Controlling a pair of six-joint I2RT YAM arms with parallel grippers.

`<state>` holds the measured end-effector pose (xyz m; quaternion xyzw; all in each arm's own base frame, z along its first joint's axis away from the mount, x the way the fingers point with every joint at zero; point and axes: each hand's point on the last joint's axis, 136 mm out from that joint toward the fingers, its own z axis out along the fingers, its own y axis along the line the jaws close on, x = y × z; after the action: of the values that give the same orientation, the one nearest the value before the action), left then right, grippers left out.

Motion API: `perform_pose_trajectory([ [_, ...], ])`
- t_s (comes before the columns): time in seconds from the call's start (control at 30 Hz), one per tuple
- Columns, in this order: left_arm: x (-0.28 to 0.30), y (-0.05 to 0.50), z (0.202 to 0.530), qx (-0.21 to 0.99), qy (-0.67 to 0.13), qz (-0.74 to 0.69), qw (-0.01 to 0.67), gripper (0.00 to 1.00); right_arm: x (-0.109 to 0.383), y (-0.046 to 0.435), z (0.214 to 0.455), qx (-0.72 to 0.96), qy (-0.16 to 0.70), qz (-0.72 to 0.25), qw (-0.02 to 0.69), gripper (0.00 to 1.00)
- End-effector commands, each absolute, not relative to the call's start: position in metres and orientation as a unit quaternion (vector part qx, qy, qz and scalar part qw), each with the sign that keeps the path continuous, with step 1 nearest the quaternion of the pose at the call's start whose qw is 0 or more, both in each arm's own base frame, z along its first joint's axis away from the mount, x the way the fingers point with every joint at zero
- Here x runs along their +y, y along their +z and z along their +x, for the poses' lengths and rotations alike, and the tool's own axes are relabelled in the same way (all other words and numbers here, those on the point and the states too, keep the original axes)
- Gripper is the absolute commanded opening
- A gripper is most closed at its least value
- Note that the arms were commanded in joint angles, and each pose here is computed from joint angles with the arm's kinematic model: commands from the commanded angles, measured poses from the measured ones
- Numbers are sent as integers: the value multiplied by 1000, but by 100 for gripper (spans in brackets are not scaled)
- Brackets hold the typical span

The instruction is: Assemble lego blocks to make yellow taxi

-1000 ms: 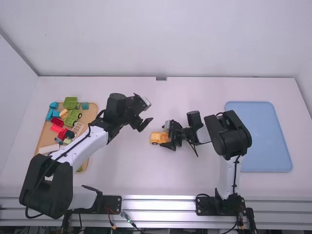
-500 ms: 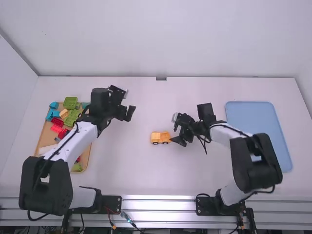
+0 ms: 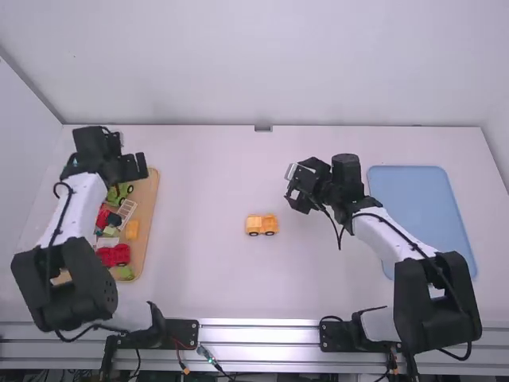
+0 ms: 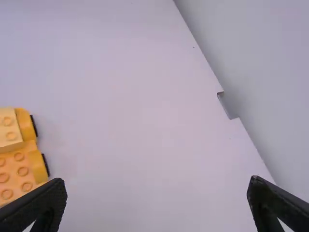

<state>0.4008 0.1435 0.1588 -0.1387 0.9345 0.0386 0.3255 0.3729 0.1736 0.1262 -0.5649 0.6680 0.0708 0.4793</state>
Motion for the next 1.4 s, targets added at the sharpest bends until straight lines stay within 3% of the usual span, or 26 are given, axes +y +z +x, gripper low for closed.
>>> perform_pose_trajectory([
  [0.0,175,175,418,937,61,-134,316,99,174,140,379,663,63,-562,490,99],
  [0.27,223,174,435,974,78,-60,206,99,159,146,392,703,57,-510,491,99],
  [0.5,259,131,436,990,97,33,94,99,158,146,392,707,61,-506,491,99],
  [0.63,265,90,431,990,70,117,38,99,158,146,393,711,62,-500,491,99],
  [0.7,264,74,431,985,59,163,26,95,158,146,393,710,64,-500,492,99],
  [0.8,258,61,431,972,43,229,23,75,159,146,392,709,65,-501,492,99],
  [0.9,261,58,426,963,43,265,13,66,159,146,392,709,66,-501,492,99],
  [1.0,268,56,428,962,50,268,19,66,159,146,391,710,67,-501,490,99],
  [1.13,273,52,430,961,58,270,21,55,159,148,393,720,77,-482,493,99],
  [1.37,272,42,425,956,54,290,10,53,159,147,392,723,80,-480,491,99],
])
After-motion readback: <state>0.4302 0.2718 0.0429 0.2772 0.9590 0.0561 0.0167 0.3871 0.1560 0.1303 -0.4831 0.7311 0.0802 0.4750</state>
